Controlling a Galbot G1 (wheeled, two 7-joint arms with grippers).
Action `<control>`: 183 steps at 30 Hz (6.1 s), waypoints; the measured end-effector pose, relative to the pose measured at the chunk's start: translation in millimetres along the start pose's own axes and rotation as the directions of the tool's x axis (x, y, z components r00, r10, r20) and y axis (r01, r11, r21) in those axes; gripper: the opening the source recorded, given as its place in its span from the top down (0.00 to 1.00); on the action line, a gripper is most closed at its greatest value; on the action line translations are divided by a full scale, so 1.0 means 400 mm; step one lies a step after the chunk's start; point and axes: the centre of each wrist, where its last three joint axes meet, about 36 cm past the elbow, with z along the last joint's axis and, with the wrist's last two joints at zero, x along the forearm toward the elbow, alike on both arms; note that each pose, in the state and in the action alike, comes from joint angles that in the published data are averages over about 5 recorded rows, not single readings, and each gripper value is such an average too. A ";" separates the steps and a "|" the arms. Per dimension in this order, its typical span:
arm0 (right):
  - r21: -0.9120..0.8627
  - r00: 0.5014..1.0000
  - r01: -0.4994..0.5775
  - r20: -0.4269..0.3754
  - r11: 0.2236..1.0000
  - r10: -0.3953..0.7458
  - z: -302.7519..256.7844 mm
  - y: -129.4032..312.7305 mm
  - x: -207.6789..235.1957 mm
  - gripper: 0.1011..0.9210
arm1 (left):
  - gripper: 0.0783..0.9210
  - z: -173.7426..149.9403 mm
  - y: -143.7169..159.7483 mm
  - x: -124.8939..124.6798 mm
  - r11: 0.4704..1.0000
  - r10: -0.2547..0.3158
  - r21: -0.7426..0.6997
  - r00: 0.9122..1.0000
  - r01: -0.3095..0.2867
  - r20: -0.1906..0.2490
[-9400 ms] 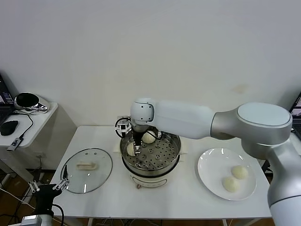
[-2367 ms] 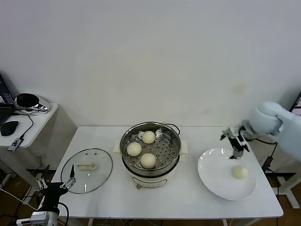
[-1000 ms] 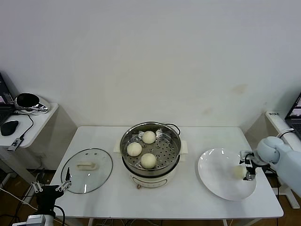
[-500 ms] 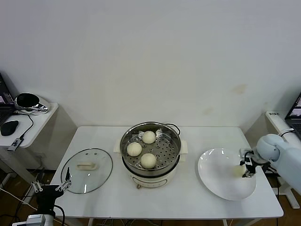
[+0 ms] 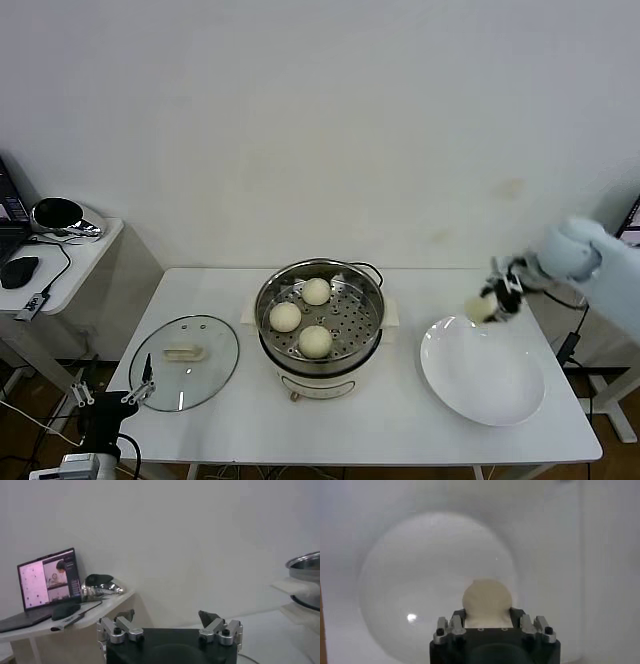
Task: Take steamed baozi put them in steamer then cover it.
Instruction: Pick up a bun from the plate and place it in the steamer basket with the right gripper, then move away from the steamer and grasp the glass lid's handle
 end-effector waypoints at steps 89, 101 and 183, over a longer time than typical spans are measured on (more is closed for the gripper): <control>-0.620 0.339 -0.207 0.681 0.757 0.650 -0.185 0.354 -0.239 0.12 | 0.12 0.026 -0.059 0.032 0.998 -0.044 -0.045 0.998 0.042 -0.033; -0.920 0.151 -0.183 0.322 0.347 0.935 -0.033 0.662 -0.313 0.12 | 0.12 0.061 -0.017 0.032 0.860 0.034 -0.507 0.998 -0.053 -0.046; -0.906 0.120 -0.384 -0.237 -0.175 0.964 0.156 1.024 -0.256 0.12 | 0.90 0.296 0.016 -0.426 0.064 0.246 -0.987 0.961 -0.147 -0.127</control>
